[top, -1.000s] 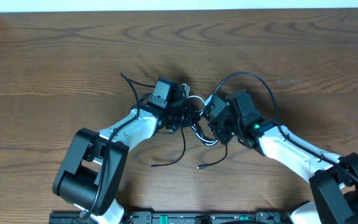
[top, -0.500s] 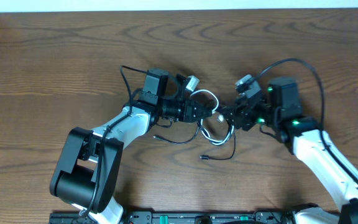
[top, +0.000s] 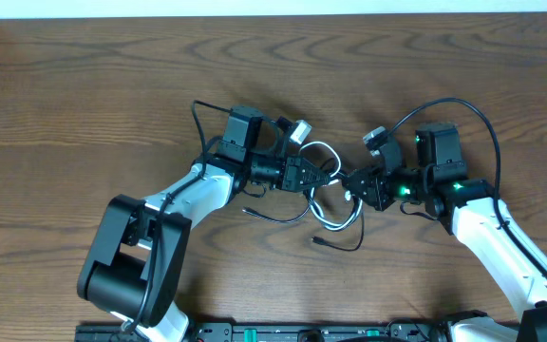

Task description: Untangle cables

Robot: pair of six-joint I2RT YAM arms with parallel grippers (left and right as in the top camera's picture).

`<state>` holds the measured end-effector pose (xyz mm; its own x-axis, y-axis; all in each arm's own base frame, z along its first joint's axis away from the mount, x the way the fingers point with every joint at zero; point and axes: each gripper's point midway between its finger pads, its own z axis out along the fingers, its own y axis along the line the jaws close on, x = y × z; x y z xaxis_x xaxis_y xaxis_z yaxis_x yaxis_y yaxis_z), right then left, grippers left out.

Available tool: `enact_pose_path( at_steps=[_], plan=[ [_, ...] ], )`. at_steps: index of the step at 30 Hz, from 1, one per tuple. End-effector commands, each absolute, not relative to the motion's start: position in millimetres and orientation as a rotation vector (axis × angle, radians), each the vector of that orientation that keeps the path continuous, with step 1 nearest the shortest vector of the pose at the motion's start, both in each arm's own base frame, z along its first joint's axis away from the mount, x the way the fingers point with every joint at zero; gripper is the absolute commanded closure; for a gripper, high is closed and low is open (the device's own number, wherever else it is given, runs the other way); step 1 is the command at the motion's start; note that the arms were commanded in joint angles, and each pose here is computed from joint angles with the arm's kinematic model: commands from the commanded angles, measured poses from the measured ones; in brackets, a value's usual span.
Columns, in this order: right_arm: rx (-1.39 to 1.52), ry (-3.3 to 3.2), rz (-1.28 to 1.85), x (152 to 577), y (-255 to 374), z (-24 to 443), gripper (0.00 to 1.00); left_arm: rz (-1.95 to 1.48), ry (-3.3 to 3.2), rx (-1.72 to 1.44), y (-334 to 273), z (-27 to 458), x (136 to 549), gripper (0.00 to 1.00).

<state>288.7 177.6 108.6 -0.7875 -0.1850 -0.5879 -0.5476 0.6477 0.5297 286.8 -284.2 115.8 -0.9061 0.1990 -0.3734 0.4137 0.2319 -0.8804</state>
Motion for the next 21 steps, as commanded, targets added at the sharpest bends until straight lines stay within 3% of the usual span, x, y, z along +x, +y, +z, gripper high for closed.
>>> enact_pose_path(
  at_steps=[1, 3, 6, 11, 15, 21],
  plan=[
    [-0.579, 2.365, 1.018, 286.7, 180.1, 110.9, 0.93, -1.772, 2.247, 0.624, -284.0, 141.3, 283.0, 0.75],
    [-0.577, 2.359, 1.017, 287.9, 179.6, 111.6, 0.99, -1.743, 2.216, 0.634, -282.6, 154.0, 284.3, 0.56],
    [-0.573, 2.357, 1.025, 288.1, 179.0, 112.3, 0.99, -1.669, 2.178, 0.617, -279.8, 175.6, 288.6, 0.39],
    [-0.568, 2.324, 1.09, 287.9, 181.4, 119.9, 0.99, -1.496, 2.165, 0.537, -266.5, 200.5, 296.3, 0.37],
    [-0.554, 2.324, 1.056, 292.9, 176.9, 118.9, 0.98, -1.289, 2.293, 0.373, -245.4, 187.8, 302.1, 0.38],
    [-0.547, 2.334, 1.025, 294.9, 174.1, 116.3, 0.71, -1.101, 2.559, 0.208, -220.2, 141.0, 286.9, 0.39]
  ],
)
